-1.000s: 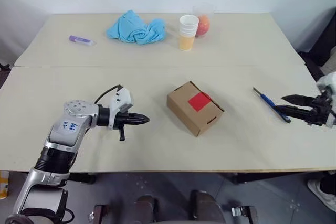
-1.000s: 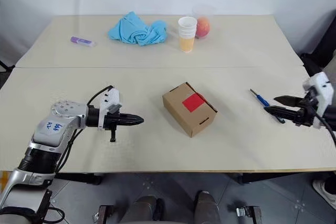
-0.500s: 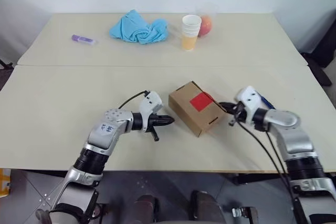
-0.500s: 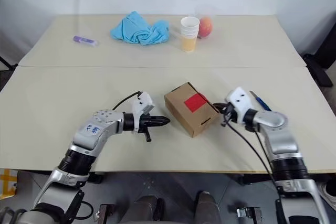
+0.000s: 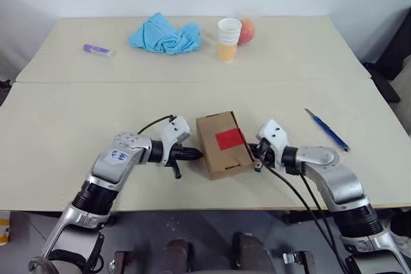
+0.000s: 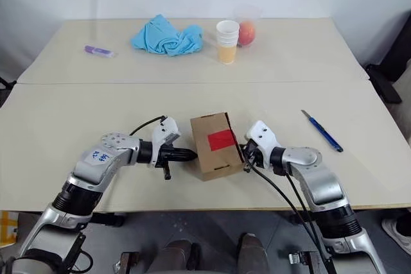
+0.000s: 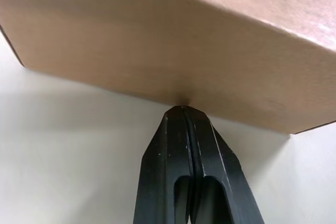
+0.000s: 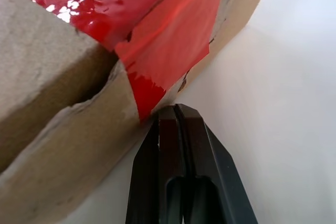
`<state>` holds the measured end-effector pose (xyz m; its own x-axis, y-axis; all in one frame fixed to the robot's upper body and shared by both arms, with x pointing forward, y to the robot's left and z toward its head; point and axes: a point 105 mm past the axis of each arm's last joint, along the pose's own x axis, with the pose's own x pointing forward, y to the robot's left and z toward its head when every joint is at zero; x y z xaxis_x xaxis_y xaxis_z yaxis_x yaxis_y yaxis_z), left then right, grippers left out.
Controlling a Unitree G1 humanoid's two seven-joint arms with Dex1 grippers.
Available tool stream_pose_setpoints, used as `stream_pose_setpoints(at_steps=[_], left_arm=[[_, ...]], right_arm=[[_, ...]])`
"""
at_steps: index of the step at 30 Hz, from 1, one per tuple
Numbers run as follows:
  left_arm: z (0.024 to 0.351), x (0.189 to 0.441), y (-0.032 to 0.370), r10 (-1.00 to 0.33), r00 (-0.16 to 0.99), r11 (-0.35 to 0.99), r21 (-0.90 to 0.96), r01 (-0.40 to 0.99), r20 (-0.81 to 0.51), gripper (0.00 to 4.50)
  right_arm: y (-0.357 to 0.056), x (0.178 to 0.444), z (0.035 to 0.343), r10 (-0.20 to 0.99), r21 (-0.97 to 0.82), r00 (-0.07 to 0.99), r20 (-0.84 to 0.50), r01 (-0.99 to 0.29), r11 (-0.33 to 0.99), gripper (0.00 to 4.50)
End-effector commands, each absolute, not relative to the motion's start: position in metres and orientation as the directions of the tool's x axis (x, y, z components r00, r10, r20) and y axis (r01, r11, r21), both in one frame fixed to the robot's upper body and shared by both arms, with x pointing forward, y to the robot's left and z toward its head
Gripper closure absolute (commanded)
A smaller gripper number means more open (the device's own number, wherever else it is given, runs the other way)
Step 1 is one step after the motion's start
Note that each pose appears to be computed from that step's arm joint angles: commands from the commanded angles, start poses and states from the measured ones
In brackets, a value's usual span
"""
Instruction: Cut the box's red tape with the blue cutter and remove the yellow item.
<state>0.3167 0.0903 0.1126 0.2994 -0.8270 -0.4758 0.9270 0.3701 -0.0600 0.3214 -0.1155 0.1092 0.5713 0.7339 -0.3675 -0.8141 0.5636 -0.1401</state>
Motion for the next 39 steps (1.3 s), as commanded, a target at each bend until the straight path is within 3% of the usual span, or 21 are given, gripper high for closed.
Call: stream_pose_setpoints(at_steps=[1,10,14,16,18,20,23,25,29,39], left_arm=[[0.124,0.317,0.094,-0.830,0.314,0.364,-0.023,0.931,-0.460,4.50],[0.123,0.320,0.097,-0.818,0.320,0.369,-0.007,0.930,-0.478,4.50],[0.135,0.314,0.121,-0.803,0.258,0.327,-0.035,0.944,-0.537,4.50],[0.151,0.317,0.136,-0.794,0.245,0.308,-0.022,0.951,-0.557,4.50],[0.173,0.310,0.138,-0.822,0.157,0.216,-0.045,0.975,-0.547,4.50],[0.190,0.304,0.128,-0.857,0.080,0.113,-0.033,0.993,-0.509,4.50],[0.216,0.316,0.098,-0.924,0.086,0.062,0.075,0.995,-0.373,4.50],[0.219,0.323,0.084,-0.937,0.099,0.061,0.121,0.991,-0.334,4.50],[0.197,0.338,0.066,-0.909,0.145,0.081,0.176,0.981,-0.390,4.50],[0.173,0.339,0.050,-0.893,0.136,0.068,0.171,0.983,-0.428,4.50]], right_arm=[[-0.100,0.309,0.105,0.750,-0.091,0.545,-0.375,-0.827,0.555,4.48],[-0.116,0.298,0.111,0.706,-0.090,0.578,-0.408,-0.796,0.599,4.48],[-0.156,0.286,0.130,0.677,-0.031,0.581,-0.453,-0.769,0.639,4.48],[-0.167,0.276,0.148,0.688,0.079,0.568,-0.451,-0.743,0.665,4.14],[-0.167,0.264,0.165,0.707,0.155,0.532,-0.466,-0.738,0.657,3.63],[-0.161,0.267,0.182,0.736,0.254,0.549,-0.396,-0.705,0.663,2.99],[-0.153,0.279,0.198,0.742,0.296,0.596,-0.306,-0.682,0.669,2.09],[-0.148,0.284,0.201,0.739,0.302,0.609,-0.288,-0.675,0.673,1.39],[-0.137,0.290,0.197,0.728,0.299,0.610,-0.312,-0.664,0.685,0.12],[-0.136,0.301,0.178,0.661,0.275,0.628,-0.412,-0.606,0.747,0.06]])
